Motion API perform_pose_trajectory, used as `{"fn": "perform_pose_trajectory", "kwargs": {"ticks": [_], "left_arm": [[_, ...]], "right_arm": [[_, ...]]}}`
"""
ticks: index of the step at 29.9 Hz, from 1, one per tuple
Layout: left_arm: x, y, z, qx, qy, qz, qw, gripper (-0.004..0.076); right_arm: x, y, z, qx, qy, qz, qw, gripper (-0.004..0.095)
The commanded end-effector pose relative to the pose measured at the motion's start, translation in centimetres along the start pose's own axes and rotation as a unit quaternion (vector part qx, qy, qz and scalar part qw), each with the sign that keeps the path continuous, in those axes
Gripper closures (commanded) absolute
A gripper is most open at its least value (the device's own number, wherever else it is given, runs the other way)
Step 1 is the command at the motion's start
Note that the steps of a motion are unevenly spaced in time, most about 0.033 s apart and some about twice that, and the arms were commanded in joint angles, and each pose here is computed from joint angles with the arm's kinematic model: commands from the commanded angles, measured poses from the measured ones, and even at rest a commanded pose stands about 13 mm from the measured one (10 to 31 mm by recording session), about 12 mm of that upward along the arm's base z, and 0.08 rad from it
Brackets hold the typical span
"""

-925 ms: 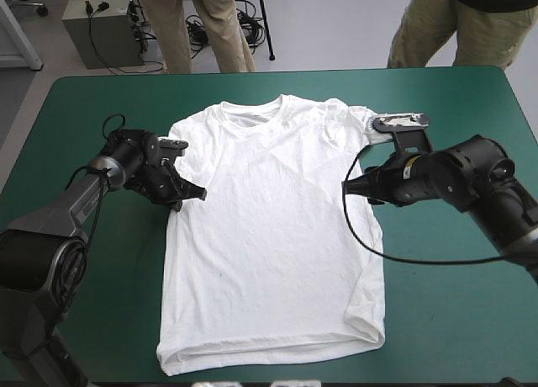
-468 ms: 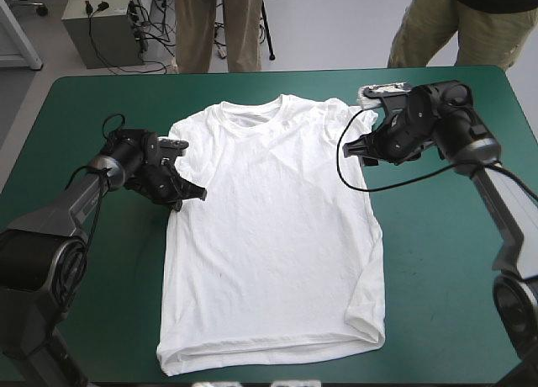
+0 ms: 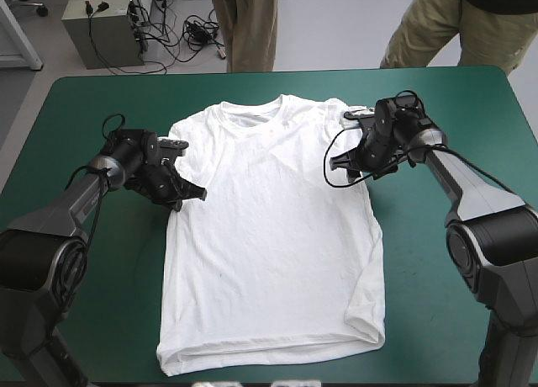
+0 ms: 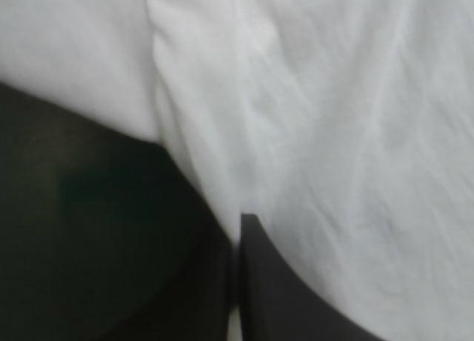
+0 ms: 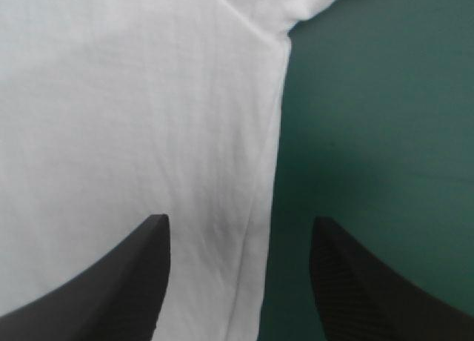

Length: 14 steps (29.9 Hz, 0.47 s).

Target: Fold the cloth

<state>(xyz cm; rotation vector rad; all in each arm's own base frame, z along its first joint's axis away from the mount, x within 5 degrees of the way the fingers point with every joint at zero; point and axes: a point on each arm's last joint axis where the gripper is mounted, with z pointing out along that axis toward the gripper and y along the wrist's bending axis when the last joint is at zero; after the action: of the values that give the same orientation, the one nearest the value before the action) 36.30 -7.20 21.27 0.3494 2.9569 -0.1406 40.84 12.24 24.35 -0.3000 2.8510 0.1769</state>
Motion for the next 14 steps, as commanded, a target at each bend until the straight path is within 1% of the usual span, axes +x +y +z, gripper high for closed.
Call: {"fn": "perform_pose_trajectory", "kwargs": {"ticks": [1, 7, 9, 12, 14], "left_arm": [[0.0, -0.5, -1.0, 0.017, -0.010, -0.010, 1.000, 0.0733], [0.0, -0.5, -1.0, 0.017, -0.010, -0.009, 1.000, 0.0733], [0.0, -0.5, -1.0, 0.017, -0.010, -0.009, 1.000, 0.0733], [0.0, -0.5, -1.0, 0.017, -0.010, -0.009, 1.000, 0.0733], [0.0, -0.5, -1.0, 0.017, -0.010, -0.009, 1.000, 0.0733]], "right_arm": [[-1.2, 0.0, -2.2, -0.003, -0.062, 0.000, 0.998, 0.0391], [-1.3, 0.0, -0.2, -0.008, -0.043, 0.007, 0.999, 0.0483], [-1.2, 0.1, 0.4, -0.018, -0.034, 0.013, 0.999, 0.0540], [-1.2, 0.5, 1.0, -0.038, -0.027, 0.020, 0.999, 0.0684], [-1.2, 0.6, 1.2, -0.047, -0.023, 0.014, 0.999, 0.0838]]}}
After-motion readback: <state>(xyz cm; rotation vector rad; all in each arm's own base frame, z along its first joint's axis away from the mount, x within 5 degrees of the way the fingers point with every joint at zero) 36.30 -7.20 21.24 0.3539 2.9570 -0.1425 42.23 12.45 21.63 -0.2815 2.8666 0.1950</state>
